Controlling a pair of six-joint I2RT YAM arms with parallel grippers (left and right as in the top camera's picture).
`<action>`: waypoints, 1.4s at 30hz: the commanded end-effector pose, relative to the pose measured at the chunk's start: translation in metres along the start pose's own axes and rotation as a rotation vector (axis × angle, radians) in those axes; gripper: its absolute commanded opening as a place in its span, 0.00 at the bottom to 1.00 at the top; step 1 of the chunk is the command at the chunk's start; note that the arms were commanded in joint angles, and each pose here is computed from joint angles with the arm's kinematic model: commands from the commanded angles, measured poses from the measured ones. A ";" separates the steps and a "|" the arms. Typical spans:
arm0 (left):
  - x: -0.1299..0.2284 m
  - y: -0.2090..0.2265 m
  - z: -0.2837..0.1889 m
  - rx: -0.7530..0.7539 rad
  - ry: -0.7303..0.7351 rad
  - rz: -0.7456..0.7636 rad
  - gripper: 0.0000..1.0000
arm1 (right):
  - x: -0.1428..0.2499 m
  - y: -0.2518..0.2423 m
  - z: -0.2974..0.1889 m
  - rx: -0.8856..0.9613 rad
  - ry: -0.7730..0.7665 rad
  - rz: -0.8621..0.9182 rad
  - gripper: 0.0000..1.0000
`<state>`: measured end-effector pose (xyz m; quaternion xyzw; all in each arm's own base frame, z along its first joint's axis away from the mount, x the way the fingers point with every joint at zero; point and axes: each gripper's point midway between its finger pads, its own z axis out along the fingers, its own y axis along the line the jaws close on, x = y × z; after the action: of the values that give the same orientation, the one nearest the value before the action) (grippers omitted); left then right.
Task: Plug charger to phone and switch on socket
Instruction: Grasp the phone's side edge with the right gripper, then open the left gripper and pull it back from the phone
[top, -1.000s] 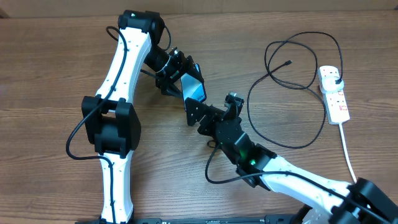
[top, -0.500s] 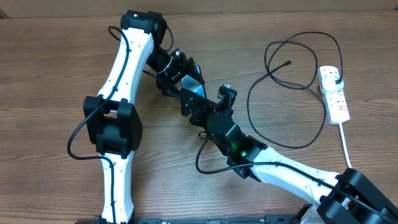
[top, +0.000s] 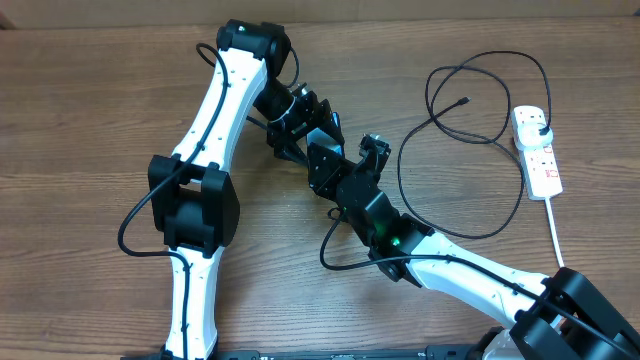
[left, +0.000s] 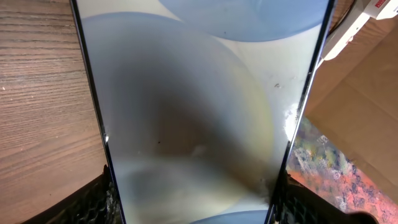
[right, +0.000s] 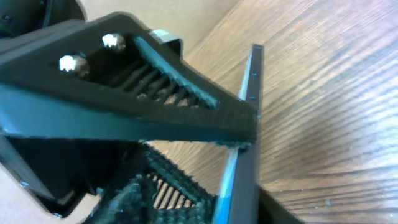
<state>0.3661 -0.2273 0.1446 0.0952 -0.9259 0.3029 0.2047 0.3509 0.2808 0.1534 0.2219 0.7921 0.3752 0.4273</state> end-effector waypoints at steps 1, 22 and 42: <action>0.006 -0.012 -0.001 0.021 0.001 0.018 0.56 | -0.005 0.008 0.002 -0.016 -0.013 0.003 0.34; -0.019 0.000 -0.070 0.288 -0.065 0.024 1.00 | -0.014 -0.013 -0.011 0.081 0.033 -0.021 0.04; 0.149 0.039 -0.273 -0.017 -0.898 0.360 1.00 | -0.065 -0.016 -0.047 0.069 0.080 0.285 0.04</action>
<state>0.3387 -0.0629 0.3767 0.0448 -0.9026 0.3719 -0.2123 0.3425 0.2062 0.1701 0.3171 0.8024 0.3704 0.3441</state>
